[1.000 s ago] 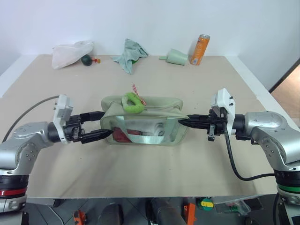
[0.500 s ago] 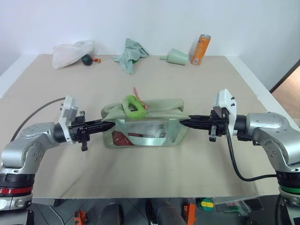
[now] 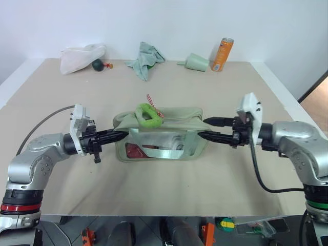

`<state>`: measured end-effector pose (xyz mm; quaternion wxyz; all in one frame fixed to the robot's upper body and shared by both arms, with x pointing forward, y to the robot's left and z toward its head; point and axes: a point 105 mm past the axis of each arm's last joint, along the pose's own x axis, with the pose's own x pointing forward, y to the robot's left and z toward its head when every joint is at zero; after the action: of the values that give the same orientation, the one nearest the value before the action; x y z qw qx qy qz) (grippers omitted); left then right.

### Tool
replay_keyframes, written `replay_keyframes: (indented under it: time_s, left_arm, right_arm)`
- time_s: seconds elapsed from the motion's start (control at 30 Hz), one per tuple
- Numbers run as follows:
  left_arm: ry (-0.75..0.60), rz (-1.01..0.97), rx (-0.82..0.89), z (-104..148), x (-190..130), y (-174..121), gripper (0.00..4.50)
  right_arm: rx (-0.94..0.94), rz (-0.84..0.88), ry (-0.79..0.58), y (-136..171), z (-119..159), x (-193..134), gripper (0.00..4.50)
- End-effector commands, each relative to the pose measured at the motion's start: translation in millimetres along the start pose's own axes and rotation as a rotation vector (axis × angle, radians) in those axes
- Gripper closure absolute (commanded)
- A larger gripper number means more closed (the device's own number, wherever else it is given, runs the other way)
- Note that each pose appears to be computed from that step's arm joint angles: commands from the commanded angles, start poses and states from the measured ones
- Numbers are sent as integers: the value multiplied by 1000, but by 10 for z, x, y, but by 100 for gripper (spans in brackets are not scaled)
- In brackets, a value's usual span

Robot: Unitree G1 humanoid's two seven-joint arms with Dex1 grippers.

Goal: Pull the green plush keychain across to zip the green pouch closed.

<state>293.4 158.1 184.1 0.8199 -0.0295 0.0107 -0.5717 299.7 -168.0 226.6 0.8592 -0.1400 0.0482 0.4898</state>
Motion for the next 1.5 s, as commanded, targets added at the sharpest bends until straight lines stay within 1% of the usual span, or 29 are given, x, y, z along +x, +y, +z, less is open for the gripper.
replay_keyframes:
  time_s: [0.03,0.07,0.13,0.2,0.23,0.3,0.37,0.47,0.57,0.93,1.33,1.37,1.5]
  left_arm:
    - [-12,-32,45,77,71,-60,450]
    - [-13,-32,45,77,76,-59,450]
    - [-14,-36,44,70,88,-59,450]
    - [-16,-40,42,63,103,-56,450]
    - [-16,-43,42,59,115,-54,450]
    - [-15,-47,42,50,137,-47,450]
    - [-16,-52,45,49,152,-46,450]
    - [-21,-56,48,56,173,-44,450]
    - [-26,-61,50,61,186,-52,450]
    - [-29,-69,48,52,188,-67,450]
    - [-29,-72,43,32,205,-73,450]
    - [-30,-72,42,31,206,-73,450]
    - [-31,-73,40,27,216,-73,450]
  right_arm:
    - [-80,-6,-124,5,452,-209,72]
    - [-90,12,-141,39,509,-220,72]
    - [-115,72,-208,149,719,-185,72]
    - [-158,153,-262,307,892,-35,72]
    - [-195,184,-253,379,915,70,72]
    - [-256,223,-200,478,879,269,72]
    - [-340,226,-111,503,770,426,72]
    - [-462,233,-4,496,619,593,72]
    - [-548,244,41,477,559,689,72]
    - [-596,300,-47,557,774,851,72]
    - [-595,314,-77,604,797,970,72]
    - [-589,314,-89,605,817,971,125]
    - [-573,322,-112,613,856,968,262]
